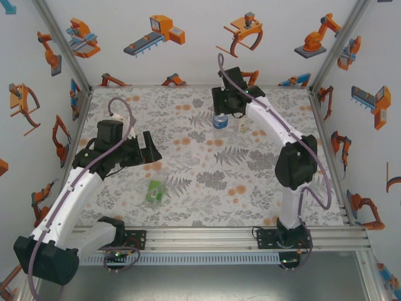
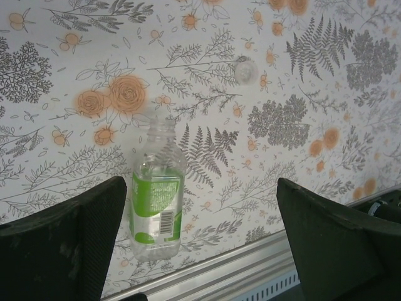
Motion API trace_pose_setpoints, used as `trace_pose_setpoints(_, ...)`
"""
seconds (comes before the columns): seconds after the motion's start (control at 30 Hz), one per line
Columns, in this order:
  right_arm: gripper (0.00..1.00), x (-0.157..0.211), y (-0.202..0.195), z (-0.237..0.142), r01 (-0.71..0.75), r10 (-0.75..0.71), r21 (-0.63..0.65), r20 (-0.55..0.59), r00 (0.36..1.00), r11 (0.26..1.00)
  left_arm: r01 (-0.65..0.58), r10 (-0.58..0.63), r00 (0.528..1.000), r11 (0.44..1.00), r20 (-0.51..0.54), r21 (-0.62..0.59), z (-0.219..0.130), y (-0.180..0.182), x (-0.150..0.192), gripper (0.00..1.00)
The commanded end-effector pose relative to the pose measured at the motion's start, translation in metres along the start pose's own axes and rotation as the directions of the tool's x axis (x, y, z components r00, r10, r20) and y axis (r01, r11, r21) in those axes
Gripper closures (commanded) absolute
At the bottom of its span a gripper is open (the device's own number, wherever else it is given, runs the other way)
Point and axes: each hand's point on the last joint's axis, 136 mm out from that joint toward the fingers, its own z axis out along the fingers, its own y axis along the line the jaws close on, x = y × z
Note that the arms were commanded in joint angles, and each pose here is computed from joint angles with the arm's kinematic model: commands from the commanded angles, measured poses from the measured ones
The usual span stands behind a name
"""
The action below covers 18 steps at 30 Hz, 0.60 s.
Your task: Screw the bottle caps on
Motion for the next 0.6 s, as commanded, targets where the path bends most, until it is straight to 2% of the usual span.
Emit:
trace_pose_setpoints(0.0, 0.42, -0.019, 0.011, -0.042, -0.037, 0.045, -0.081, 0.103, 0.994, 0.996, 0.002, 0.000, 0.999, 0.999, -0.048, 0.044, 0.005, -0.004, 0.014, 0.03)
trace_pose_setpoints(0.1, 0.42, -0.014, 0.009, -0.058, -0.073, 0.088, -0.106, 0.140, 0.986, 0.992, 0.025, -0.016, 0.990, 0.998, -0.144, 0.062, 0.019, -0.003, 0.032, 0.00)
trace_pose_setpoints(0.2, 0.41, -0.007, 0.005, -0.074, -0.095, 0.113, -0.116, 0.165, 0.980, 0.989, 0.030, -0.018, 0.978, 0.998, -0.209, 0.054, 0.032, 0.000, 0.047, 0.05)
trace_pose_setpoints(0.33, 0.41, 0.006, -0.003, -0.094, -0.103, 0.120, -0.104, 0.176, 0.977, 0.989, -0.055, 0.014, 0.962, 0.988, -0.271, -0.145, 0.047, 0.031, 0.068, 0.09)
trace_pose_setpoints(0.5, 0.41, 0.025, -0.013, -0.113, -0.107, 0.121, -0.085, 0.184, 0.976, 0.991, -0.157, 0.062, 0.942, 0.950, -0.330, -0.270, 0.066, 0.042, 0.091, 0.13)
trace_pose_setpoints(0.57, 0.41, 0.033, -0.016, -0.117, -0.106, 0.119, -0.080, 0.179, 0.977, 0.991, -0.160, 0.053, 0.939, 0.942, -0.340, -0.294, 0.072, 0.046, 0.099, 0.12)
